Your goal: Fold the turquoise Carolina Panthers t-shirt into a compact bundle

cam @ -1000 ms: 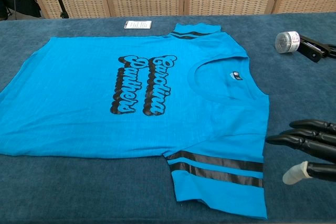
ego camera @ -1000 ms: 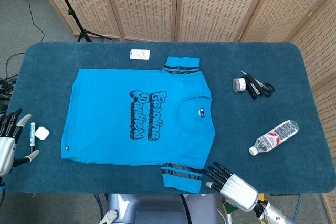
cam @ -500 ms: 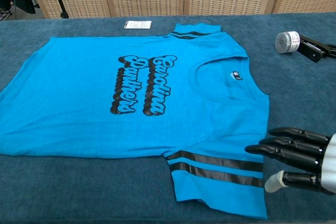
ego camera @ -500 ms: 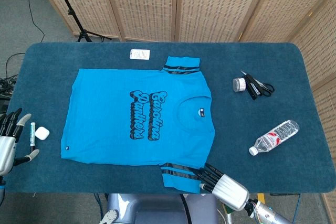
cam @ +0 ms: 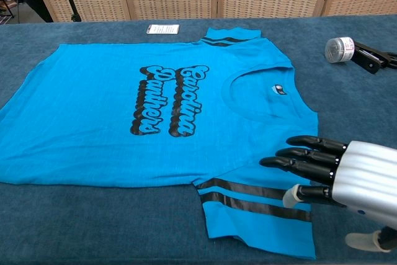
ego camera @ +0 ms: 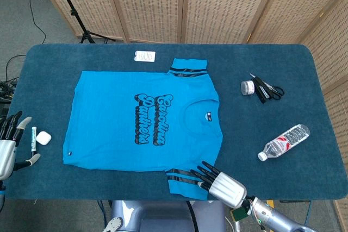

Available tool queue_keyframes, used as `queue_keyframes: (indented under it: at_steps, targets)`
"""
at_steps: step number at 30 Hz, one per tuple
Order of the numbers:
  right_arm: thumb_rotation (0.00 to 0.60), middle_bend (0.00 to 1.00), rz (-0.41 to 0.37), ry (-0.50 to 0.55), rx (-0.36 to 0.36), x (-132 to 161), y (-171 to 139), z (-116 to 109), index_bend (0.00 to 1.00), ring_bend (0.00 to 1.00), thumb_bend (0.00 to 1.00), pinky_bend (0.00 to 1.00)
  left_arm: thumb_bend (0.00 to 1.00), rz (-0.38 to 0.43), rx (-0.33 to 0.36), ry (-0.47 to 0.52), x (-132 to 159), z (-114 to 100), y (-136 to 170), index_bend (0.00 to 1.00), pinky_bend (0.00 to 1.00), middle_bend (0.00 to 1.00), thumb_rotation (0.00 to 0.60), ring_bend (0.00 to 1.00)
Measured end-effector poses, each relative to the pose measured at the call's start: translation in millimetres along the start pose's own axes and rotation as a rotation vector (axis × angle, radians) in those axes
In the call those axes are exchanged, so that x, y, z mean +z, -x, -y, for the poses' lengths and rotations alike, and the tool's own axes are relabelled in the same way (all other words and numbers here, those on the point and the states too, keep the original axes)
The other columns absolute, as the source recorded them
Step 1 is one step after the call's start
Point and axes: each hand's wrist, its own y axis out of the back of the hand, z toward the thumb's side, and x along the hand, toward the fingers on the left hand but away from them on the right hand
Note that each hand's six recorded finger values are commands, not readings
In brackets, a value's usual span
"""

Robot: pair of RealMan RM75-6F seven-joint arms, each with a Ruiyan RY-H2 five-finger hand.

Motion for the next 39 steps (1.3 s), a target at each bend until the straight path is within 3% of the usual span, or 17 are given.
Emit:
queue_keyframes:
  at_steps: [26, 39]
  targets:
    - [0.6, 0.0, -0.001, -0.021, -0.035, 5, 26, 5, 0.3, 0.0, 0.0, 0.0, 0.0, -0.012, 0.004, 0.009, -4, -3, -1, 0.0, 0.0, 0.0, 0.6, 0.0]
    - [0.6, 0.0, 0.013, 0.024, -0.059, 8, 41, 3, 0.31, 0.0, 0.02, 0.0, 0.0, -0.015, 0.002, 0.009, -4, -3, -2, 0.0, 0.0, 0.0, 0.6, 0.0]
